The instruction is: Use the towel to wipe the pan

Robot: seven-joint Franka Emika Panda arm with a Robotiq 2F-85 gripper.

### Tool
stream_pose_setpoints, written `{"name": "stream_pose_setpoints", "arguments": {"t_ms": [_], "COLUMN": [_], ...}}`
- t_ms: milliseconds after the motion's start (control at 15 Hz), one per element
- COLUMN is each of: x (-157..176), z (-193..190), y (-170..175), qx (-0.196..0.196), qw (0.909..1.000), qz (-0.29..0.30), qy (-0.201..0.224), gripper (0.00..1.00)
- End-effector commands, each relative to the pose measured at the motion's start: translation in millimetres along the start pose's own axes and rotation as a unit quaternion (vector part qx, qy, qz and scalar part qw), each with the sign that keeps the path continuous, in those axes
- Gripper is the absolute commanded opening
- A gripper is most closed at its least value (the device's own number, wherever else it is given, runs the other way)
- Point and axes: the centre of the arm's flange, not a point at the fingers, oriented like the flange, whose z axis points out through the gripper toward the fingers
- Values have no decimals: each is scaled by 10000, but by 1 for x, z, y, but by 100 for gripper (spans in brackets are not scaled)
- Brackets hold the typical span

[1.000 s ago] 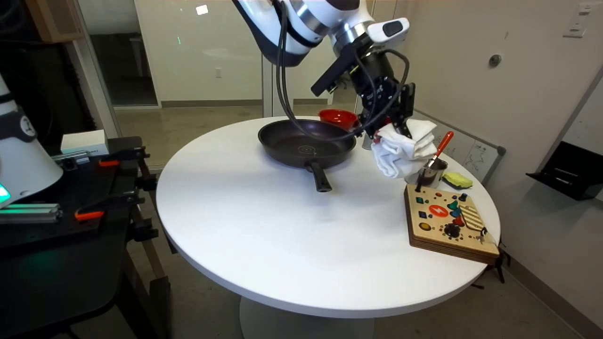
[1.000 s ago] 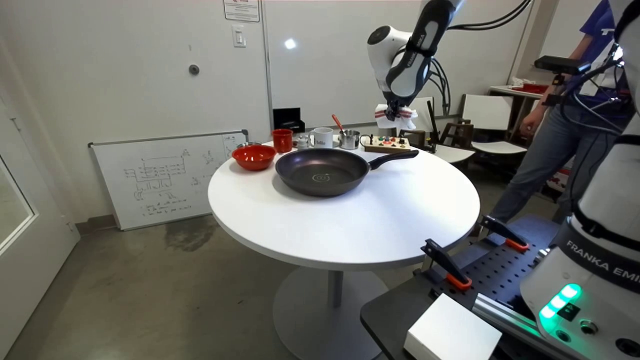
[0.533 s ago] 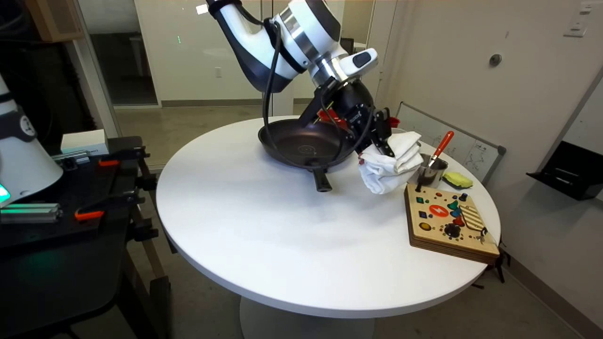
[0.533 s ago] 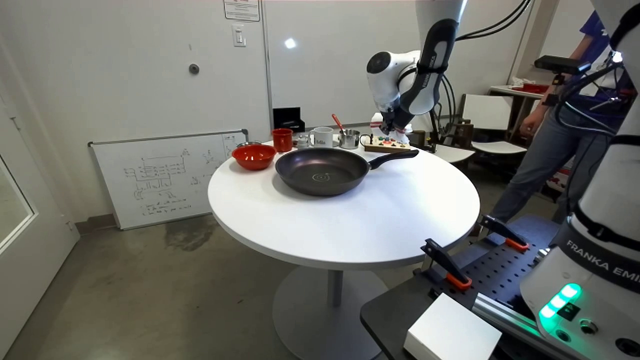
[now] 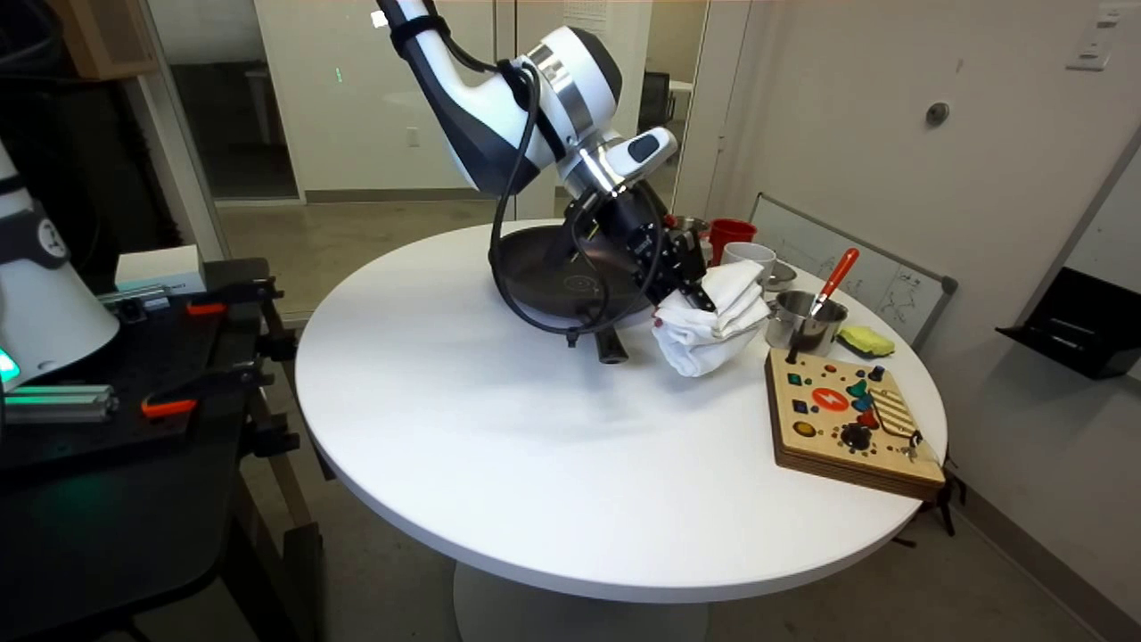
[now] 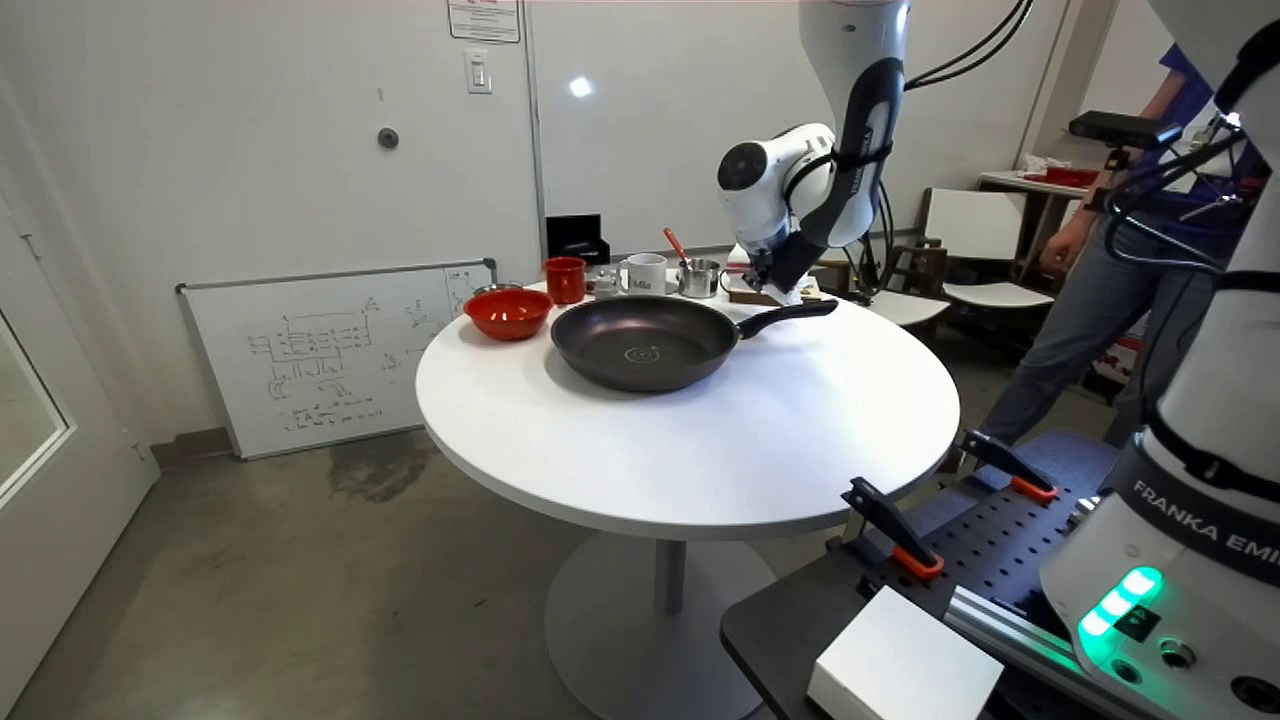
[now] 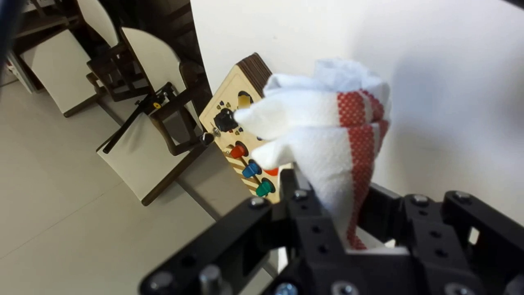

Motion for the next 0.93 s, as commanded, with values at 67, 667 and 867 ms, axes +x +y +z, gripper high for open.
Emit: {"name": "stream_pose_setpoints", "arguments": {"t_ms": [67,667,867], "x": [-14,13,26], "z": [1,-9,-23], "y": [-6,39,66], "qx": [-115,117,705], "qw": [9997,9980,9939], "qz": [100,460,262], "qy": [171,-408,-808], "gripper": [58,100,100]}}
